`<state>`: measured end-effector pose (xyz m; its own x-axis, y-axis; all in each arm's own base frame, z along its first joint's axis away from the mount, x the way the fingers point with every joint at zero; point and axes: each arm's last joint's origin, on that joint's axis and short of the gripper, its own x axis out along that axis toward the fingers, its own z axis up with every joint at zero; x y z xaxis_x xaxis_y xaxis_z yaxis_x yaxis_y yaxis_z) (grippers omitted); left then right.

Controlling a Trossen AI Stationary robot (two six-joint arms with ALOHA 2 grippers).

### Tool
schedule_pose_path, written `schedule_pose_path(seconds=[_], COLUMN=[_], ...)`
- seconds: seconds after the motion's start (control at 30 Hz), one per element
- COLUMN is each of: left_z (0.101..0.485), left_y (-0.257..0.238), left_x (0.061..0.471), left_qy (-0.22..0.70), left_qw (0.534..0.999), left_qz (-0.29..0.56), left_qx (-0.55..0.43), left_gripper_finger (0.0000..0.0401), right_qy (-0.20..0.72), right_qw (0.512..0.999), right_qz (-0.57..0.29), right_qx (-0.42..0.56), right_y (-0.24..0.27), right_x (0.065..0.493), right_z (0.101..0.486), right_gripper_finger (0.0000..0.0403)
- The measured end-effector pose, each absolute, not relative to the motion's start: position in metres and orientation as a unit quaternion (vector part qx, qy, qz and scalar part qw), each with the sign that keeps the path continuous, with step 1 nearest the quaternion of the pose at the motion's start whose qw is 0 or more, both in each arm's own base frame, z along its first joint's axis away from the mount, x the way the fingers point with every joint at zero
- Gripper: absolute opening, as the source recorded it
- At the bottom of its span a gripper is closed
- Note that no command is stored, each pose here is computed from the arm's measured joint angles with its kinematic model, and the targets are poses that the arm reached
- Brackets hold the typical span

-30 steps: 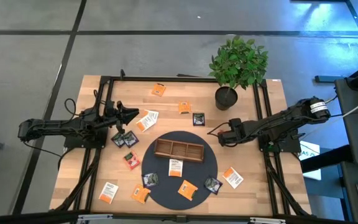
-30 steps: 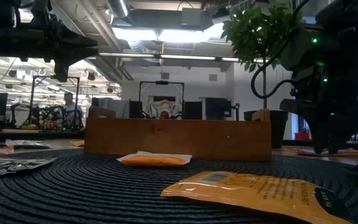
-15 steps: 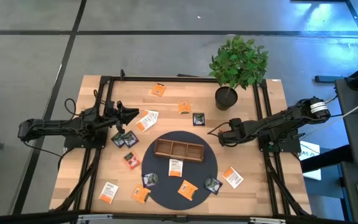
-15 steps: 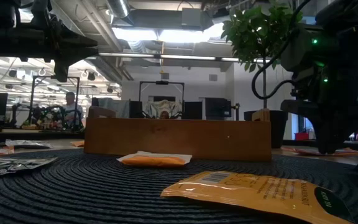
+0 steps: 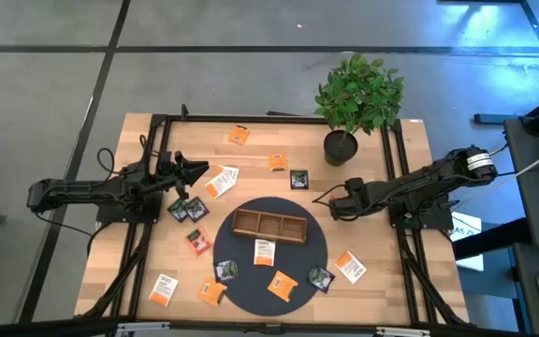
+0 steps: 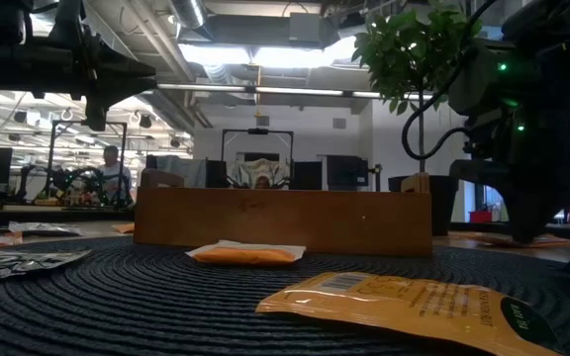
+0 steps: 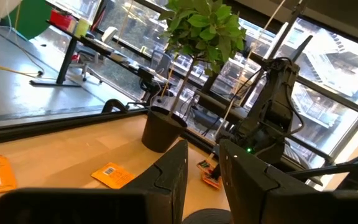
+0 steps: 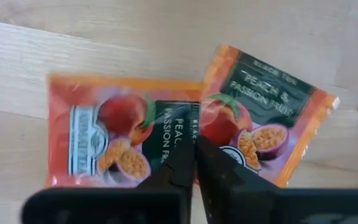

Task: Pick & Place Tea
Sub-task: Put the orange tea bag into the right section of the wooden organizer

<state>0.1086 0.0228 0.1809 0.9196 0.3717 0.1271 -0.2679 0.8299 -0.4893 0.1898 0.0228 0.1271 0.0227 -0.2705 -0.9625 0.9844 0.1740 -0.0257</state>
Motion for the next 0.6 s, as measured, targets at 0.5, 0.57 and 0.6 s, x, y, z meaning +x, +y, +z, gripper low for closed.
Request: schedule_pose_path(seconds=[0.5,0.57,0.6], left_z=[0.181,0.180,0.180], left_y=[0.023,0.023,0.023], left_x=[0.109,0.109,0.109], left_qy=[-0.108,-0.105,-0.103], left_qw=[0.950,0.951,0.951], left_qz=[0.170,0.172,0.173], left_qx=[-0.238,-0.236,-0.234], left_gripper_finger=[0.0088,0.0088,0.0088], right_qy=[0.476,0.475,0.475], right_qw=[0.635,0.641,0.643], right_qz=[-0.475,-0.469,-0.467], right_qx=[0.380,0.379,0.377], right_y=[0.023,0.023,0.023], right_x=[0.188,0.187,0.187], right_z=[0.141,0.144,0.145], right_gripper_finger=[0.0002,0.0002,0.0002])
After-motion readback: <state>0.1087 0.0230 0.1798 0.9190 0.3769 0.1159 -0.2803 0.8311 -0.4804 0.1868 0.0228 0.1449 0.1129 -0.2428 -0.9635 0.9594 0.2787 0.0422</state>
